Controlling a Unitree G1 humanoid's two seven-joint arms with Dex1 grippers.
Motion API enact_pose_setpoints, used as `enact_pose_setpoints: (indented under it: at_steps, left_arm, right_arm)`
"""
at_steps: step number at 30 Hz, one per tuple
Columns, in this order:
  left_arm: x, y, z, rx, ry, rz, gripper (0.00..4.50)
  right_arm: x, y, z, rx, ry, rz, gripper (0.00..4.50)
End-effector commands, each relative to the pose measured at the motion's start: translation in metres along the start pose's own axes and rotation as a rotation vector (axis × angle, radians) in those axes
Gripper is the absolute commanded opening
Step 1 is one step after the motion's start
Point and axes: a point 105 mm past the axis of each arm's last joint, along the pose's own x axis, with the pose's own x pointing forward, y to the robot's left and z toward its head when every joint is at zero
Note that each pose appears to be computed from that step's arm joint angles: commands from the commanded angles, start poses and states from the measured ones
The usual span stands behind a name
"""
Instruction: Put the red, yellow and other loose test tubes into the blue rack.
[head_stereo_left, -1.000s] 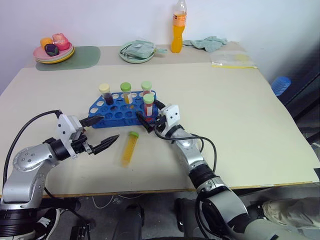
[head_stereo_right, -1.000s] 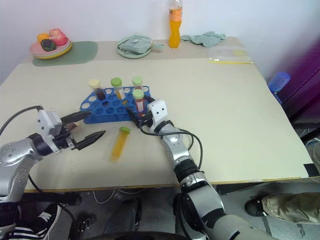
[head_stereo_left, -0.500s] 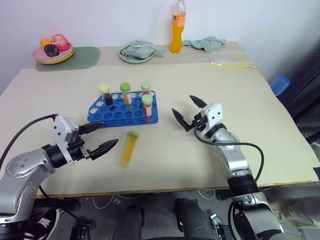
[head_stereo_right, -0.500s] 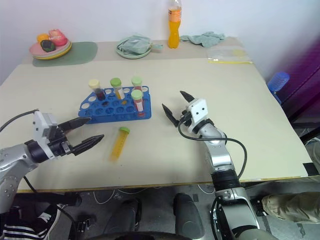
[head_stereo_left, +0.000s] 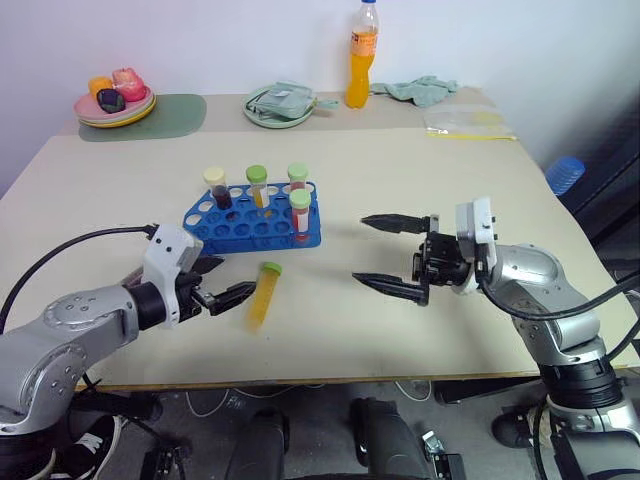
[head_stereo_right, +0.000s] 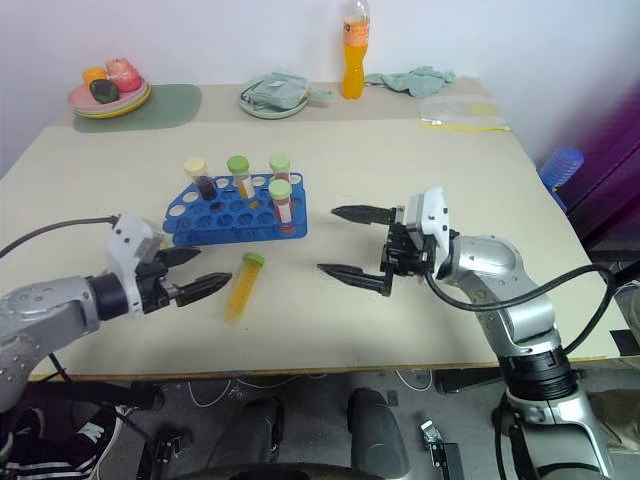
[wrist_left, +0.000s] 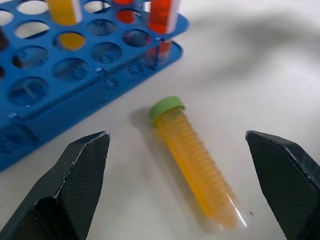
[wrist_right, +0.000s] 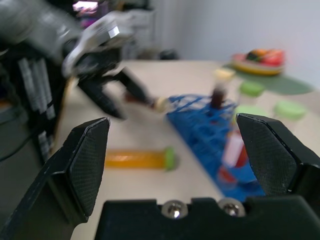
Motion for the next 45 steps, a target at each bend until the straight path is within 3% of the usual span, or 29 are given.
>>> enact_pose_setpoints:
  at_steps: [1, 5, 13, 27, 30, 36, 38, 42, 45]
  left_arm:
    - [0.005, -0.002, -0.014, -0.003, 0.155, 0.033, 4.50]
    - [0.010, 0.007, -0.016, -0.052, 0.231, 0.123, 4.50]
    - [0.051, -0.013, -0.005, -0.091, 0.269, 0.077, 4.50]
    - [0.067, -0.016, -0.020, -0.075, 0.415, 0.058, 4.50]
    - [0.073, -0.018, -0.028, -0.086, 0.460, 0.045, 3.67]
    - [0.071, -0.018, -0.030, -0.093, 0.461, 0.041, 1.01]
    - [0.068, -0.013, -0.028, -0.089, 0.453, 0.065, 0.85]
    - [0.057, 0.007, 0.001, -0.100, 0.311, 0.164, 0.85]
    - [0.043, 0.006, 0.013, -0.038, 0.232, 0.167, 0.85]
  right_arm:
    - [0.001, 0.008, 0.008, -0.037, -0.002, 0.058, 4.48]
    - [-0.001, 0.010, 0.005, -0.031, 0.014, 0.080, 4.48]
    - [-0.004, 0.013, -0.004, -0.071, 0.041, 0.093, 4.48]
    - [0.004, 0.016, -0.016, -0.059, 0.038, 0.059, 4.48]
    - [0.005, 0.016, -0.016, -0.058, 0.036, 0.049, 4.50]
    - [0.002, 0.015, -0.018, -0.061, 0.050, 0.038, 4.50]
    - [0.002, 0.014, -0.020, -0.060, 0.052, 0.033, 4.50]
    - [0.001, 0.014, -0.020, -0.057, 0.054, 0.024, 4.50]
    - [-0.001, 0.013, -0.021, -0.057, 0.059, 0.019, 4.50]
